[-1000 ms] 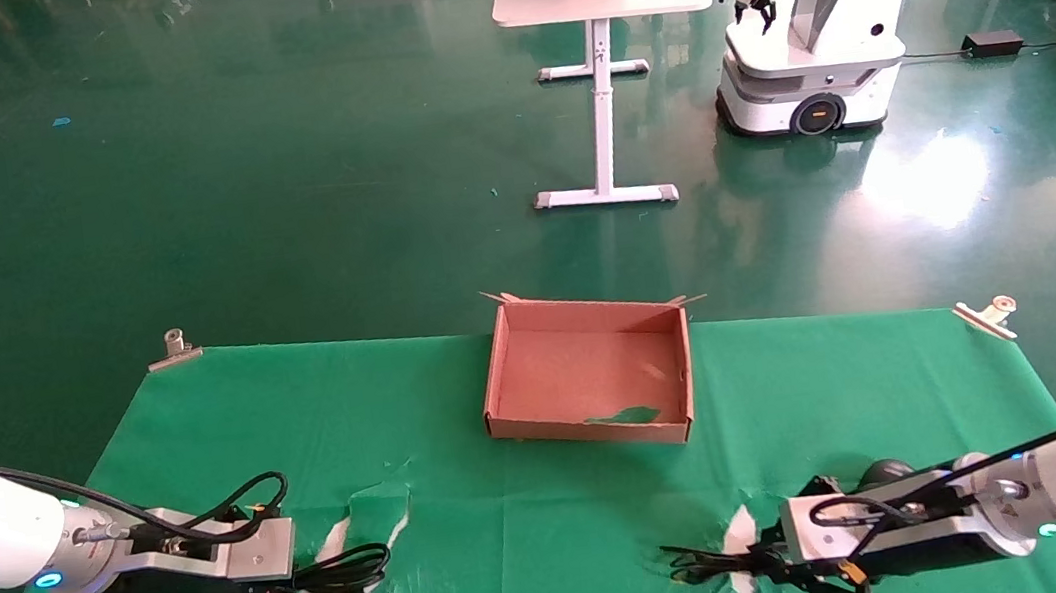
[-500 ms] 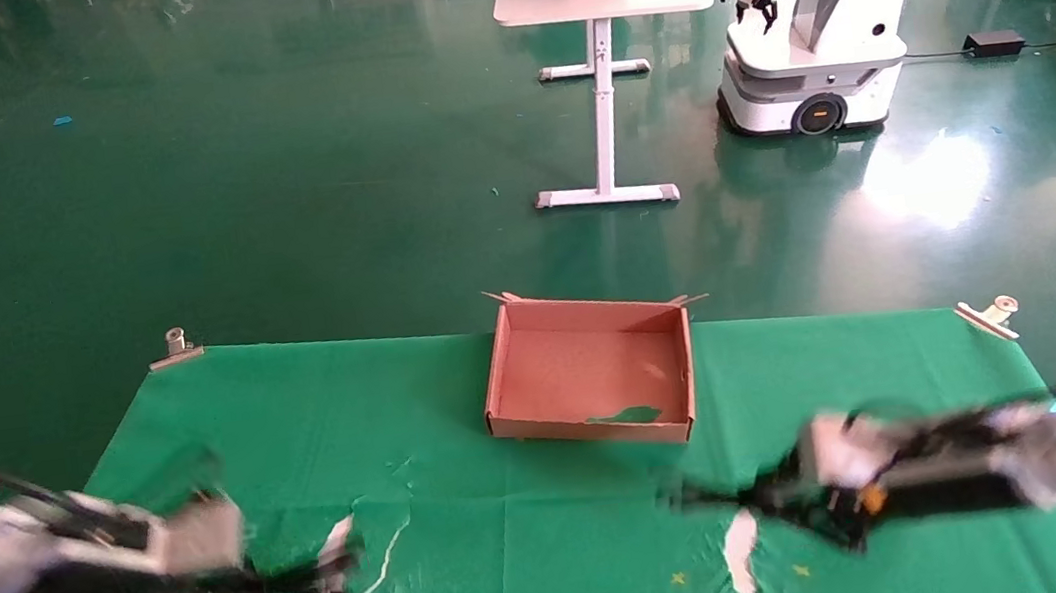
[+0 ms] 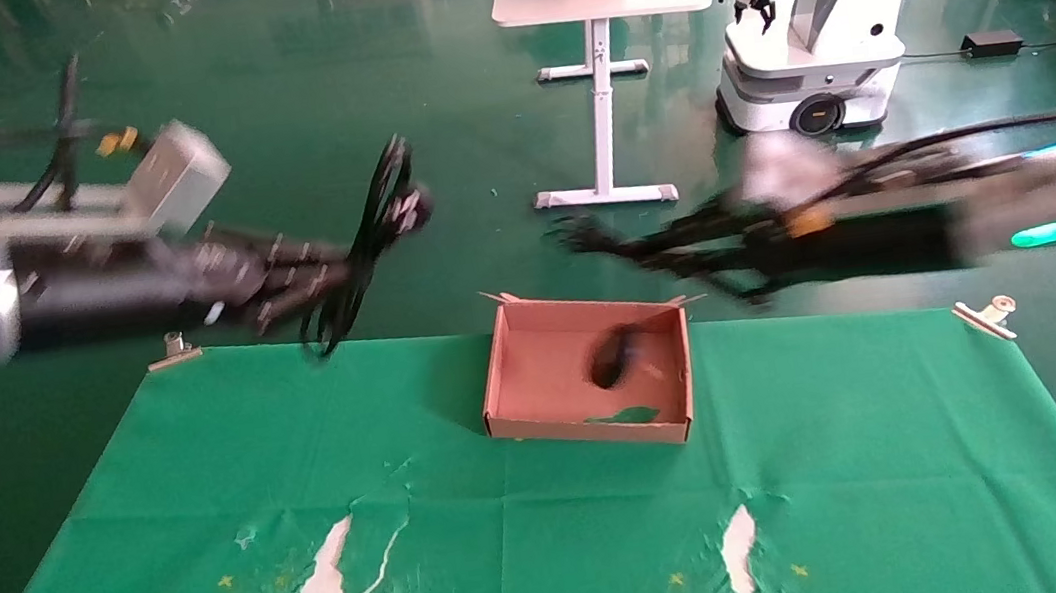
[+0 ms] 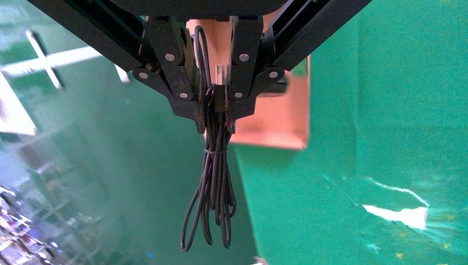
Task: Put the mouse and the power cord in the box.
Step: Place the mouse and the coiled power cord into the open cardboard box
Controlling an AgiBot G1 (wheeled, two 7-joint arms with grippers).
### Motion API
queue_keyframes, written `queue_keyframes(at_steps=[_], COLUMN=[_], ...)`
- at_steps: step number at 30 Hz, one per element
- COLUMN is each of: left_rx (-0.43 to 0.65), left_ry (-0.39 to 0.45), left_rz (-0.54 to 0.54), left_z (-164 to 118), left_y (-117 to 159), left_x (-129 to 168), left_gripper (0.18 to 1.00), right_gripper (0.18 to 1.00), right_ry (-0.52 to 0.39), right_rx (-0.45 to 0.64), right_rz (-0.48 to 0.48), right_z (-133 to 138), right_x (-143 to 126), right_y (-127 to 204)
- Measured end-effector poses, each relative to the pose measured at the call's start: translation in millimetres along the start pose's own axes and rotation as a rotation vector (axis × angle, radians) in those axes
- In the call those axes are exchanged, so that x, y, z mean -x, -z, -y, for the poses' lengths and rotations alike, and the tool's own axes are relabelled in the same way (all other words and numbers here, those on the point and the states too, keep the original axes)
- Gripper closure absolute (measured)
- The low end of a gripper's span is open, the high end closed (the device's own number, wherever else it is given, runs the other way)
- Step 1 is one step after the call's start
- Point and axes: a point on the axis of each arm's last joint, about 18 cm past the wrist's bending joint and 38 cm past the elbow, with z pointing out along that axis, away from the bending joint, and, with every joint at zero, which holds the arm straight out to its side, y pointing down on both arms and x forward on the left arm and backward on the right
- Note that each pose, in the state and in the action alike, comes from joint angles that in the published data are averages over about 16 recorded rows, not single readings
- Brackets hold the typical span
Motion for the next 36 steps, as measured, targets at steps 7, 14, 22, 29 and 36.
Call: queue_keyframes(at_steps=[7,14,22,29,36], left_rx=[-0.020,0.048,0.171,0.234,0.222], left_ry=[-0.056,-0.124,-0.254,-0.428,-0.555], left_rz=[0.043,0.027,0.027,0.008,-0.061], left_z=[29.2,18.6,-2.8,-14.0,-13.9], left_y=[-22.8,-43.1,-87.6,-138.7,-176.0], left_x=[5.8,-2.0,-15.9,-41.7,-79.6], left_gripper=[0.916,0.917,0.917,0.917,0.918], right_gripper=[0.940,0.940,0.924,0.874,0.778], right_ry=[-0.015,-0.027,-0.051,-0.060,-0.009], right_rx=[0.081,0.156,0.149,0.130,0.053], right_rz=[-0.081,-0.150,-0.185,-0.268,-0.366], right_z=[-5.7,-22.0,-29.8,-35.7,-19.4], right_x=[20.3,34.1,32.2,-0.3,-57.9], right_y=[-73.4,-101.6,-96.6,-60.8,12.2])
